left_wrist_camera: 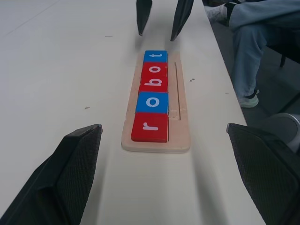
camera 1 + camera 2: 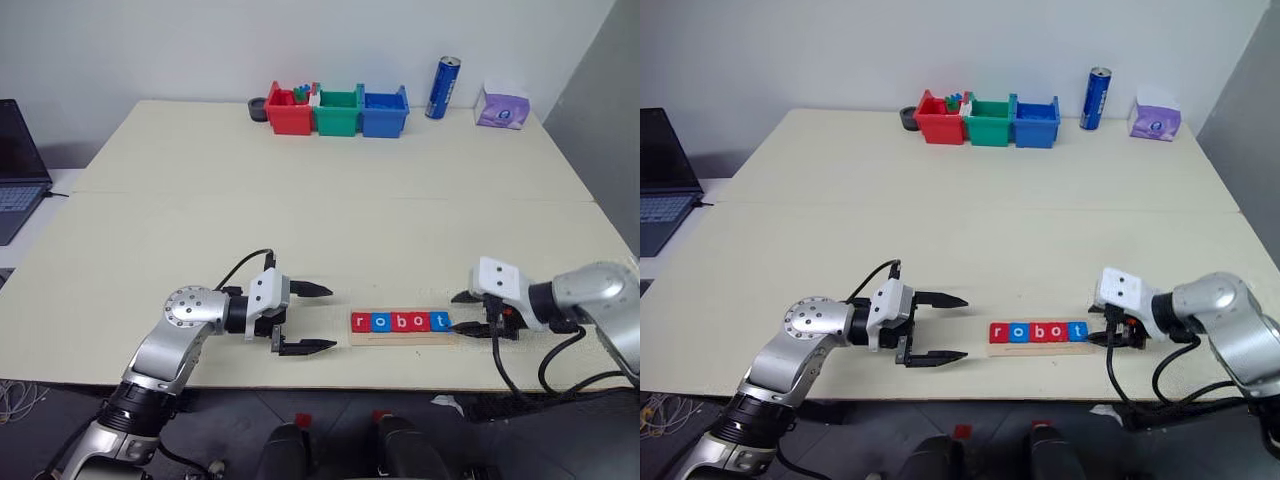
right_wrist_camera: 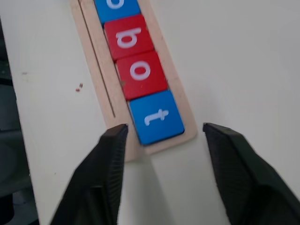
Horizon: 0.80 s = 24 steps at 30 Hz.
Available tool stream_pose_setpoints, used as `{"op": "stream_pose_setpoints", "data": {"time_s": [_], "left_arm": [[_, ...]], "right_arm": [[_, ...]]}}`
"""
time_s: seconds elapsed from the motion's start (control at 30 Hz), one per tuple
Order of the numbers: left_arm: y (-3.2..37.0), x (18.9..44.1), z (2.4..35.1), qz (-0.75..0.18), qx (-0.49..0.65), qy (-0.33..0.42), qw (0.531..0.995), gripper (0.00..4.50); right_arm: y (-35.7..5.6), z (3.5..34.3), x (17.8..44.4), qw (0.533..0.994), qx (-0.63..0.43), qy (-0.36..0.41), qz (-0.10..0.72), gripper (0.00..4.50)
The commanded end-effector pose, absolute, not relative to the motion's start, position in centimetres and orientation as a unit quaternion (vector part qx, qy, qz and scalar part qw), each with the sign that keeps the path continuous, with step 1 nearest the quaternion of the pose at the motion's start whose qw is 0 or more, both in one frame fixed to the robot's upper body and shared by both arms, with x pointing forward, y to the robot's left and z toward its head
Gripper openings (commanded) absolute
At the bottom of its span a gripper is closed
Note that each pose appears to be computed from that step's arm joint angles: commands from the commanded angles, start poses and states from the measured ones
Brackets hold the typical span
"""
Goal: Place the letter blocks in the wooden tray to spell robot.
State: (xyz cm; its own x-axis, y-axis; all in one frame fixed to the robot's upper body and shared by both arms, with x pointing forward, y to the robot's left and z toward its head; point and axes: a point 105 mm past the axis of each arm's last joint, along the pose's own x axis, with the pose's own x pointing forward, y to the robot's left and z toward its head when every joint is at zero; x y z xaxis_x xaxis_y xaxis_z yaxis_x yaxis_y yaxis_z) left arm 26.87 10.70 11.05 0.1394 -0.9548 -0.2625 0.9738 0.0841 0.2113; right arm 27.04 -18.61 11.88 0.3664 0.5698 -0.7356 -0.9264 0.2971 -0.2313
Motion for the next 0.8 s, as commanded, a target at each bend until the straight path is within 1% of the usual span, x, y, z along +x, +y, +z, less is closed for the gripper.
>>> {"op": "stream_pose_setpoints", "data": {"time_s": [0.03, 0.07, 0.17, 0.23, 0.3, 0.37, 0.47, 0.53, 0.6, 0.67, 0.73, 0.8], "left_arm": [[10.7, 27.0, 12.2, -0.653, 0.175, 0.01, 0.737, 4.5], [10.8, 27.0, 12.2, -0.652, 0.175, 0.01, 0.738, 4.5], [11.1, 27.2, 12.2, -0.644, 0.172, 0.012, 0.745, 4.5], [11.5, 27.6, 12.2, -0.625, 0.167, 0.013, 0.762, 4.5], [12.2, 28.7, 12.4, -0.581, 0.173, 0.003, 0.796, 4.5], [13.1, 29.9, 11.7, -0.533, 0.175, 0.03, 0.827, 4.5], [15.0, 31.8, 12.7, -0.429, 0.145, 0.012, 0.891, 4.5], [16.1, 32.4, 12.8, -0.378, 0.149, 0.015, 0.914, 4.5], [17.6, 32.8, 12.2, -0.321, 0.126, 0.032, 0.938, 4.5], [18.5, 33.0, 12.0, -0.275, 0.105, 0.031, 0.955, 4.5], [18.5, 33.0, 11.8, -0.253, 0.096, 0.025, 0.962, 4.5], [18.0, 32.9, 11.7, -0.248, 0.092, 0.021, 0.964, 4.5]], "right_arm": [[-18.4, 12.7, 26.9, 0.762, -0.364, 0.241, 0.478, 1.46], [-18.4, 12.5, 26.8, 0.761, -0.366, 0.243, 0.478, 1.17], [-18.6, 12.5, 26.9, 0.772, -0.365, 0.239, 0.462, 0.07], [-18.8, 13.2, 27.1, 0.793, -0.343, 0.23, 0.447, 0.03], [-19.4, 14.1, 27.8, 0.828, -0.314, 0.218, 0.411, 0.03], [-20.2, 14.6, 28.0, 0.853, -0.295, 0.207, 0.378, 0.03], [-22.1, 15.7, 29.2, 0.916, -0.256, 0.144, 0.273, 0.03], [-22.9, 15.8, 29.4, 0.935, -0.243, 0.113, 0.23, 0.03], [-23.9, 16.0, 29.9, 0.972, -0.187, 0.041, 0.137, 0.03], [-24.6, 15.9, 29.8, 0.987, -0.142, -0.013, 0.072, 0.03], [-25.0, 15.4, 29.5, 0.993, -0.109, -0.041, 0.033, 0.03], [-25.5, 14.8, 29.4, 0.993, -0.098, -0.061, 0.0, 0.03]]}}
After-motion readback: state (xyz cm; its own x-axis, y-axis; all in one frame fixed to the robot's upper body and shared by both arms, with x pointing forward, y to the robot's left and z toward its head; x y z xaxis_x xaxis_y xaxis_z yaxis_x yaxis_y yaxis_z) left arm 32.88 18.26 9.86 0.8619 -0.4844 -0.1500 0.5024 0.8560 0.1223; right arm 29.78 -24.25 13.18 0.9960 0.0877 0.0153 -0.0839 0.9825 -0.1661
